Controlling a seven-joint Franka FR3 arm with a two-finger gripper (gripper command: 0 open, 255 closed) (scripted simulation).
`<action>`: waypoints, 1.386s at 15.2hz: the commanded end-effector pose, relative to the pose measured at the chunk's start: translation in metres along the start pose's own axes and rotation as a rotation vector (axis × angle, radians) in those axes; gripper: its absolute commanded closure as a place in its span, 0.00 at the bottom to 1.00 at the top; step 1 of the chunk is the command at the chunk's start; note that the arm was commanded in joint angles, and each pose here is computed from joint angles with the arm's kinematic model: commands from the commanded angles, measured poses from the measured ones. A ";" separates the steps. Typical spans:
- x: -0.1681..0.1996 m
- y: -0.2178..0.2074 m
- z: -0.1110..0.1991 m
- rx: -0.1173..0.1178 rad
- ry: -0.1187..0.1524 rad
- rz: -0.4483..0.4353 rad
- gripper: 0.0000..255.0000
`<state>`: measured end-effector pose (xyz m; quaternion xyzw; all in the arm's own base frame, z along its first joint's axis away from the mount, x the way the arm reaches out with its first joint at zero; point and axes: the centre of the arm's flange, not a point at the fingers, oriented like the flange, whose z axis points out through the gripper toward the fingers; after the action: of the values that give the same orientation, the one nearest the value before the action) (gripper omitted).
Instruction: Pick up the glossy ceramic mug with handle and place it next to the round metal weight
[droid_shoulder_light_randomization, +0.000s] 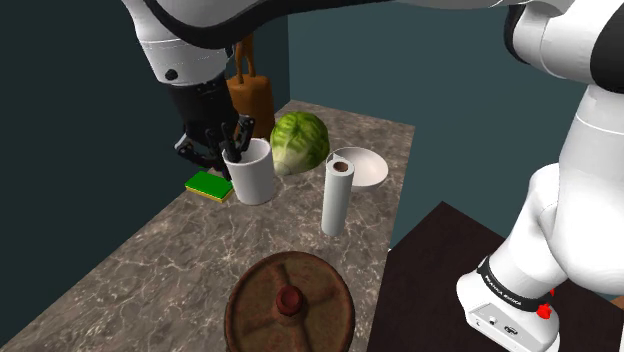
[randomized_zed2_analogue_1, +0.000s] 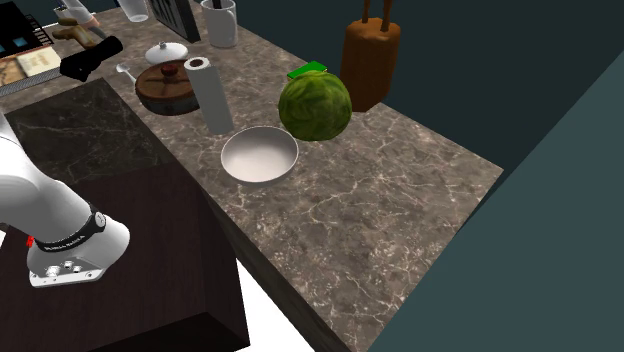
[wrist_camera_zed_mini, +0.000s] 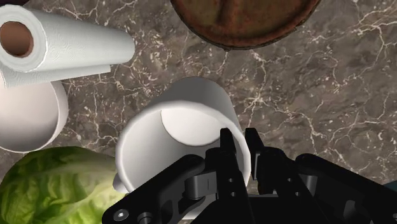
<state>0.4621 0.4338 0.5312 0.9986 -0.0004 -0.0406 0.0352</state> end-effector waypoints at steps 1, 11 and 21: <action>0.000 -0.008 0.008 0.000 0.000 0.002 1.00; 0.004 -0.012 0.060 0.000 0.000 0.002 1.00; 0.009 -0.016 0.113 0.000 0.000 0.002 1.00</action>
<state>0.4621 0.4407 0.4223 0.9985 -0.0012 -0.0406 0.0353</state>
